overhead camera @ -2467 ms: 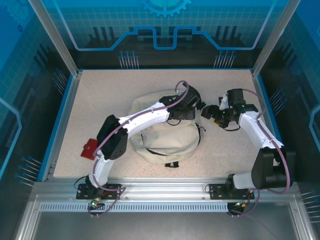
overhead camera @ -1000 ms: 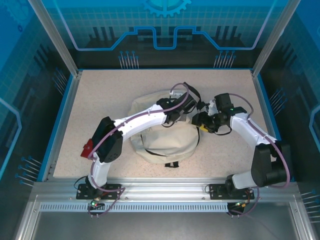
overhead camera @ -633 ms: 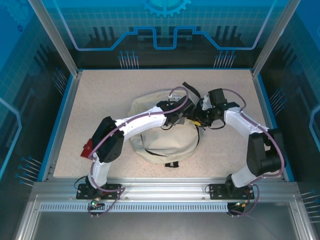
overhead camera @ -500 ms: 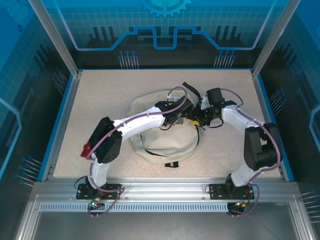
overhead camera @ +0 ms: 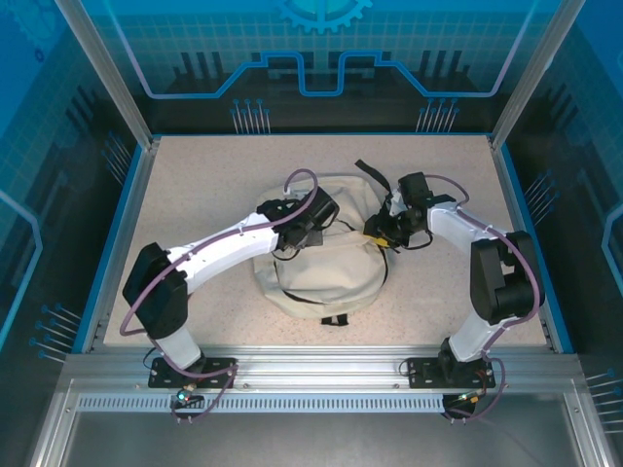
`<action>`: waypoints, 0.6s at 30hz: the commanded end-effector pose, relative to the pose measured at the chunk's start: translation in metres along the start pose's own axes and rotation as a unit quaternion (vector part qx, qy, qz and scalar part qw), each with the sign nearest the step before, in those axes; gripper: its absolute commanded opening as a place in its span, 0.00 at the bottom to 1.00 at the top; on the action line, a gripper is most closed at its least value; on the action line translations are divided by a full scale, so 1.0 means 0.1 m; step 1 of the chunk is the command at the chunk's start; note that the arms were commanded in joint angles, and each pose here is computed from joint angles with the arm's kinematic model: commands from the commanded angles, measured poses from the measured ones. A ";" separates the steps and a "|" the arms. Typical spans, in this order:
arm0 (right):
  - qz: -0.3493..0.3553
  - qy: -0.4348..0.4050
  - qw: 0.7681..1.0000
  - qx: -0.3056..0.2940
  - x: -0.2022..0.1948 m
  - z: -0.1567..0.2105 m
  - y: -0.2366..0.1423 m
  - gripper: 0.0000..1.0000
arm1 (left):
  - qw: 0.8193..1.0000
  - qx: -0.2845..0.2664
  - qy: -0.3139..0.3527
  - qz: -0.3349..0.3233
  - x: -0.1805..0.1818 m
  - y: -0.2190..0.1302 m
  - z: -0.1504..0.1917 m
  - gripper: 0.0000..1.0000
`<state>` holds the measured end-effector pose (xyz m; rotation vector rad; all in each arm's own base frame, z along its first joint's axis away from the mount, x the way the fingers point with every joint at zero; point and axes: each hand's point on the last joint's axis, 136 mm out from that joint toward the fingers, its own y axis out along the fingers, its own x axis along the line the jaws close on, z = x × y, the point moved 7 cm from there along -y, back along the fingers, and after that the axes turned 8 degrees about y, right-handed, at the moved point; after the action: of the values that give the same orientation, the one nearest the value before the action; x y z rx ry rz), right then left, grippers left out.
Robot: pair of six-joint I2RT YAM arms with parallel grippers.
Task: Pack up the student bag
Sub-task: Unzip the student bag at the center of the table.
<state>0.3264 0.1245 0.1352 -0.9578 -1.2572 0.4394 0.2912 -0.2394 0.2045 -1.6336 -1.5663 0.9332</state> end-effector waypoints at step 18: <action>-0.058 -0.052 0.993 0.086 0.10 0.49 0.20 0.24 | 0.989 0.032 -0.082 0.116 -0.62 0.35 -0.28 0.56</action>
<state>0.3073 0.1443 0.1269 -0.8166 -1.3310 0.4776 0.3241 -0.3035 0.1892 -1.7812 -1.3963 1.2103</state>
